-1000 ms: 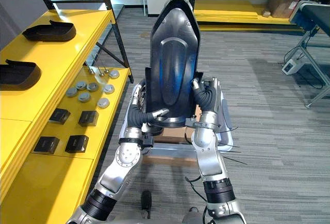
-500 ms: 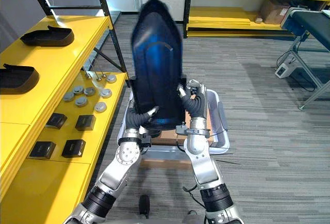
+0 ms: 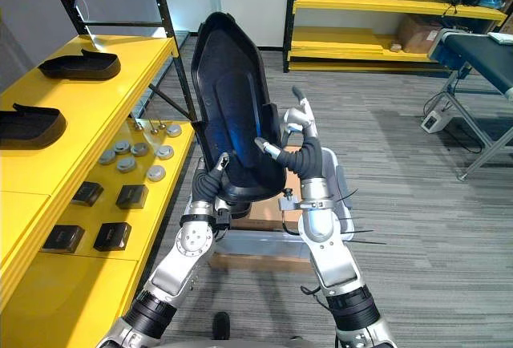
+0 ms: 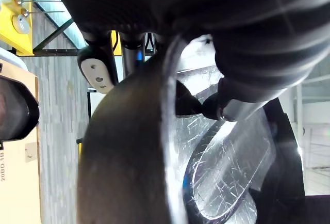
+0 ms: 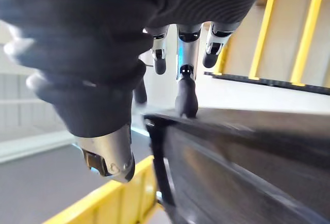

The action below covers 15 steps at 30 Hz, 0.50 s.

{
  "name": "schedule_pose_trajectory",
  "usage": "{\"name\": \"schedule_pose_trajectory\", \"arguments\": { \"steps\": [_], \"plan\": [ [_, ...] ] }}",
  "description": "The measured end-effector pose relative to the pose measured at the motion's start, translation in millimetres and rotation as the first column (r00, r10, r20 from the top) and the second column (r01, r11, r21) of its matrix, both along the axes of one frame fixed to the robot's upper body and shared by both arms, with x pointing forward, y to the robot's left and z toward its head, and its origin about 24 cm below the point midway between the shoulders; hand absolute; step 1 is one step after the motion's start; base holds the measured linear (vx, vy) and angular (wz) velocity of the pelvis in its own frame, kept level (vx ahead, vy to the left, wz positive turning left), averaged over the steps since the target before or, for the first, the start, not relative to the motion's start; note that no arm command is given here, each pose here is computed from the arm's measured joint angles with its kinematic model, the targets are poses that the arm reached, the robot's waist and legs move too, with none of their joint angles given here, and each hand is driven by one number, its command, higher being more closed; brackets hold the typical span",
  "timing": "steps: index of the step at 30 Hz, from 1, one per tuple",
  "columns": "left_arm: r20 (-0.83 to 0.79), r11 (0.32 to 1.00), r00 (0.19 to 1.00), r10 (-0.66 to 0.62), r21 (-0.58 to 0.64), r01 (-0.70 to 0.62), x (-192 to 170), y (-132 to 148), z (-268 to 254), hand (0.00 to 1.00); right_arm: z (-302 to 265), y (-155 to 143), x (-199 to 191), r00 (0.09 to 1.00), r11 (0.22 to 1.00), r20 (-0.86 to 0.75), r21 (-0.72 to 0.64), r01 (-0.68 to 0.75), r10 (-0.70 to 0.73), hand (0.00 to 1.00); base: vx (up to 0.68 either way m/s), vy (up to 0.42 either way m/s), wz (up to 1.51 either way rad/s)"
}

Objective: Walk over and take plastic housings, then place them on the shelf

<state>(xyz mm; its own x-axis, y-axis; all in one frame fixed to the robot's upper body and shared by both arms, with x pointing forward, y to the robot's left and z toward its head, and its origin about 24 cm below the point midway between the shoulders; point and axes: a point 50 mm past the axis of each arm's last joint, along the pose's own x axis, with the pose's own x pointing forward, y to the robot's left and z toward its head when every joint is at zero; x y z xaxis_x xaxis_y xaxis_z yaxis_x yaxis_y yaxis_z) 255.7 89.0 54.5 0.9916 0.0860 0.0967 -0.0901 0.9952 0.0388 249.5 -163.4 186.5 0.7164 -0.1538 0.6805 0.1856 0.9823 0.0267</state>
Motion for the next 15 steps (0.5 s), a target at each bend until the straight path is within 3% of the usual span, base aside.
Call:
{"name": "schedule_pose_trajectory", "arguments": {
  "steps": [5, 8, 11, 13, 15],
  "plan": [
    [-0.051, 0.996, 0.995, 0.087, -0.007, -0.088, -9.7, 23.2, -12.4, 1.00, 7.6, -68.3, -16.6, 0.972, 0.952, 0.077, 0.233, 0.198, -0.221, 0.00, 0.00, 0.000, 0.02],
    [-0.037, 0.991, 0.991, 0.129, -0.020, -0.130, -14.7, 35.0, -8.8, 1.00, -16.5, -110.9, -34.3, 0.920, 0.871, -0.002, 0.323, 0.371, -0.392, 0.00, 0.00, 0.000, 0.00],
    [0.007, 0.983, 0.984, 0.178, -0.045, -0.178, -20.7, 46.6, 1.4, 1.00, -79.9, -148.5, -47.9, 0.804, 0.755, -0.304, 0.289, 0.588, -0.510, 0.00, 0.00, 0.000, 0.02],
    [0.020, 0.977, 0.978, 0.206, -0.057, -0.205, -24.8, 52.5, 4.1, 1.00, -127.6, -162.1, -61.2, 0.698, 0.695, -0.510, 0.241, 0.677, -0.503, 0.00, 0.00, -0.002, 0.03],
    [0.036, 0.978, 0.978, 0.204, -0.061, -0.201, -29.2, 54.8, 5.6, 1.00, -199.2, -168.9, -92.6, 0.495, 0.632, -0.771, 0.159, 0.759, -0.401, 0.00, 0.00, 0.000, 0.00]
  ]
}}
